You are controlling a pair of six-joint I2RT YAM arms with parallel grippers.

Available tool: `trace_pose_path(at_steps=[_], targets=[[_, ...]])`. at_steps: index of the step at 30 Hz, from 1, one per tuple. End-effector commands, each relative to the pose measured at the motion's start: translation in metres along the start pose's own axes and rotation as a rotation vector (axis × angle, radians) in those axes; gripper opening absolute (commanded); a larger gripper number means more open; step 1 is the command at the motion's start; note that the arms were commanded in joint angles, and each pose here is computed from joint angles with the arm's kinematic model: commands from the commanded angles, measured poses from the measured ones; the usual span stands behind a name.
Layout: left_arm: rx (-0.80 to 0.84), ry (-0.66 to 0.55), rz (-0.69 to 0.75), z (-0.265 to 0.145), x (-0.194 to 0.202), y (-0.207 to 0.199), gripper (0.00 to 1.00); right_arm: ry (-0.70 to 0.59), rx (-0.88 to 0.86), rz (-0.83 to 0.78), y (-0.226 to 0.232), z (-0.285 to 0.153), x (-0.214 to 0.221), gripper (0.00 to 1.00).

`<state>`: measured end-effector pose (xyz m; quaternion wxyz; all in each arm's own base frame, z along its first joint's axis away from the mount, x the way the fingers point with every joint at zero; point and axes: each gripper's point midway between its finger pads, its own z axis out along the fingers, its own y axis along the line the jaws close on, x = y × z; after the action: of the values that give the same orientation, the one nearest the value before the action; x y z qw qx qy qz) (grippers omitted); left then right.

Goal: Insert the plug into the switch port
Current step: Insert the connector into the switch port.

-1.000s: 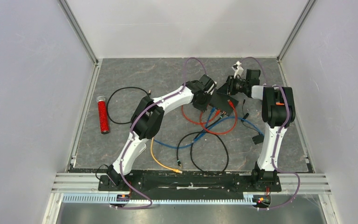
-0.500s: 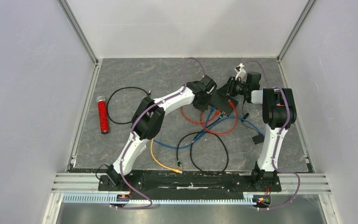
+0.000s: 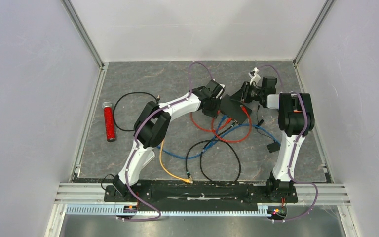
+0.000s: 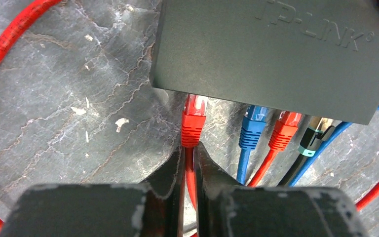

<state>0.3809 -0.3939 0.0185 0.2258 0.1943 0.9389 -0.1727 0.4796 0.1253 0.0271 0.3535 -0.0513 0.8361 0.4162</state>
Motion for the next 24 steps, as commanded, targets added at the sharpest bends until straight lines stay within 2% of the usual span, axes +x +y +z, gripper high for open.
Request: trace_pose_path(at_steps=[1, 4, 10, 17, 21, 24], targets=[[0.058, -0.151, 0.064, 0.036, -0.026, 0.003, 0.09, 0.298, -0.189, 0.232, 0.043, 0.004, 0.082, 0.26], [0.067, -0.146, 0.085, 0.039, -0.023, 0.003, 0.02, 0.319, -0.204, 0.23, 0.046, 0.004, 0.092, 0.24], [0.11, -0.113, 0.034, 0.047, -0.013, -0.003, 0.02, 0.38, -0.284, 0.213, 0.064, 0.004, 0.111, 0.22], [0.049, -0.127, -0.014, 0.052, -0.009, 0.006, 0.03, 0.484, -0.308, 0.279, 0.084, -0.001, 0.153, 0.22], [0.06, -0.108, -0.032, 0.054, -0.012, 0.001, 0.12, 0.508, -0.28, 0.329, 0.081, -0.004, 0.167, 0.21], [0.045, -0.075, -0.046, 0.048, -0.005, 0.007, 0.17, 0.482, -0.207, 0.316, 0.067, -0.004, 0.161, 0.22]])
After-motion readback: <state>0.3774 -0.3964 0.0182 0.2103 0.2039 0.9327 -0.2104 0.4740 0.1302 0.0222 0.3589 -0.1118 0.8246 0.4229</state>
